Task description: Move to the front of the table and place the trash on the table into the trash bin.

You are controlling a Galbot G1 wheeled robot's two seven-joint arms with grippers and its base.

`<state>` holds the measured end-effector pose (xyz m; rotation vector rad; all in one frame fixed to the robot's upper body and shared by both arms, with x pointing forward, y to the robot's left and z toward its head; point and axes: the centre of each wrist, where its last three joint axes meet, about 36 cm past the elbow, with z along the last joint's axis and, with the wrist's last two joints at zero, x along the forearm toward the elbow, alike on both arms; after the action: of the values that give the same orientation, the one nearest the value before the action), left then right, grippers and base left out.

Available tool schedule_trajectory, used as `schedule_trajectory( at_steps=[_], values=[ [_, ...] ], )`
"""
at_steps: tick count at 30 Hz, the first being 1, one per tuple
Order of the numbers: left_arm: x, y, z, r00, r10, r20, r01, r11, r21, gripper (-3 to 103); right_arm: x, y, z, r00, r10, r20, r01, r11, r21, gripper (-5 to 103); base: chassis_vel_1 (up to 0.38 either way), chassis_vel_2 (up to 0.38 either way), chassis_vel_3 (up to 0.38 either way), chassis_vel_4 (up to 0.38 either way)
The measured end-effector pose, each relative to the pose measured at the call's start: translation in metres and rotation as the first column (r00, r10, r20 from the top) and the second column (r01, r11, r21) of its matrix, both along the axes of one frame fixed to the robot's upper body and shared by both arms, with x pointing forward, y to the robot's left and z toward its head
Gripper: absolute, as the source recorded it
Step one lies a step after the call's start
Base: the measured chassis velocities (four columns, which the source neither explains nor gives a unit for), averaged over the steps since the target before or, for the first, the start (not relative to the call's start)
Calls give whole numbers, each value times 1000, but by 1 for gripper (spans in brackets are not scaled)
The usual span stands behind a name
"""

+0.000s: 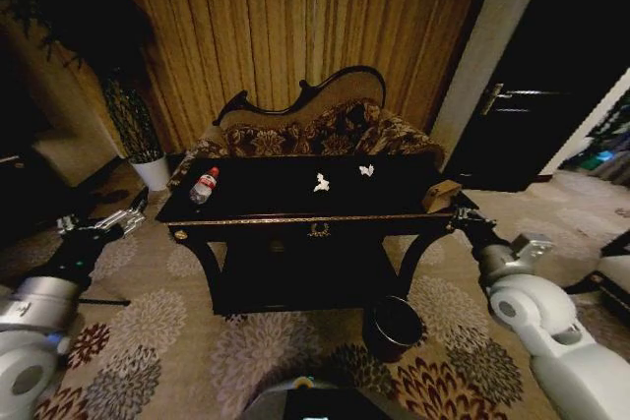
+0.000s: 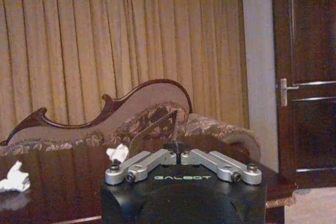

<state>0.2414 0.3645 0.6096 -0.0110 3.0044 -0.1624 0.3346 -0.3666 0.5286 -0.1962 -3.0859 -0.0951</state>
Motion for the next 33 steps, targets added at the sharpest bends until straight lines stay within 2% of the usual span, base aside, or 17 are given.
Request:
schedule_trajectory(
  at_steps=[5, 8, 13, 15, 16, 18, 19, 21, 23, 25, 26, 29, 33],
  values=[
    [-1, 0, -2, 1000, 9, 0, -9, 1000, -10, 100, -3, -4, -22, 998, -29, -62, 28, 999, -18, 0, 0, 0, 0, 0],
    [-2, 0, -3, 1000, 17, 1, -17, 1000, -18, 100, -14, -13, -53, 987, -56, -152, 48, 997, -57, 0, 0, 0, 0, 0],
    [-3, 0, -5, 1000, 22, -1, -22, 999, -25, 100, -24, -16, -82, 970, -55, -236, 40, 997, -70, 0, 0, 0, 0, 0],
    [-3, -1, -6, 1000, 23, -4, -23, 999, -28, 100, -27, -18, -105, 957, -60, -285, 42, 997, -71, 0, 0, 0, 0, 0],
    [-3, -1, -7, 1000, 24, -6, -24, 999, -31, 100, -30, -19, -125, 942, -64, -330, 50, 998, -49, 0, 0, 0, 0, 0],
    [-4, -1, -7, 1000, 25, -9, -25, 999, -33, 100, -30, -19, -134, 935, -64, -350, 57, 998, -29, 0, 0, 0, 0, 0],
    [-5, -1, -8, 999, 27, -16, -28, 999, -37, 100, -31, -19, -147, 920, -60, -388, 74, 997, 22, 0, 0, 0, 0, 0],
    [-6, 1, -8, 999, 30, -16, -30, 999, -41, 100, -30, -22, -172, 893, -76, -443, 119, 990, 70, 0, 0, 0, 0, 0],
    [-6, 1, -8, 999, 30, -15, -31, 999, -40, 100, -29, -24, -177, 889, -81, -452, 127, 989, 73, 0, 0, 0, 0, 0],
    [-6, 1, -8, 999, 37, -11, -37, 999, -37, 100, -30, -33, -208, 856, -118, -504, 178, 981, 72, 0, 0, 0, 0, 0],
    [-6, 1, -8, 999, 37, -11, -37, 999, -37, 100, -30, -33, -208, 856, -118, -504, 178, 981, 72, 0, 0, 0, 0, 0],
    [-6, 0, -8, 999, 45, -11, -46, 998, -37, 100, -39, -41, -245, 823, -167, -544, 212, 977, 21, 0, 0, 0, 0, 0],
    [-5, 0, -8, 999, 45, -12, -46, 998, -41, 100, -41, -44, -263, 812, -184, -554, 220, 975, -2, 0, 0, 0, 0, 0]
  ],
)
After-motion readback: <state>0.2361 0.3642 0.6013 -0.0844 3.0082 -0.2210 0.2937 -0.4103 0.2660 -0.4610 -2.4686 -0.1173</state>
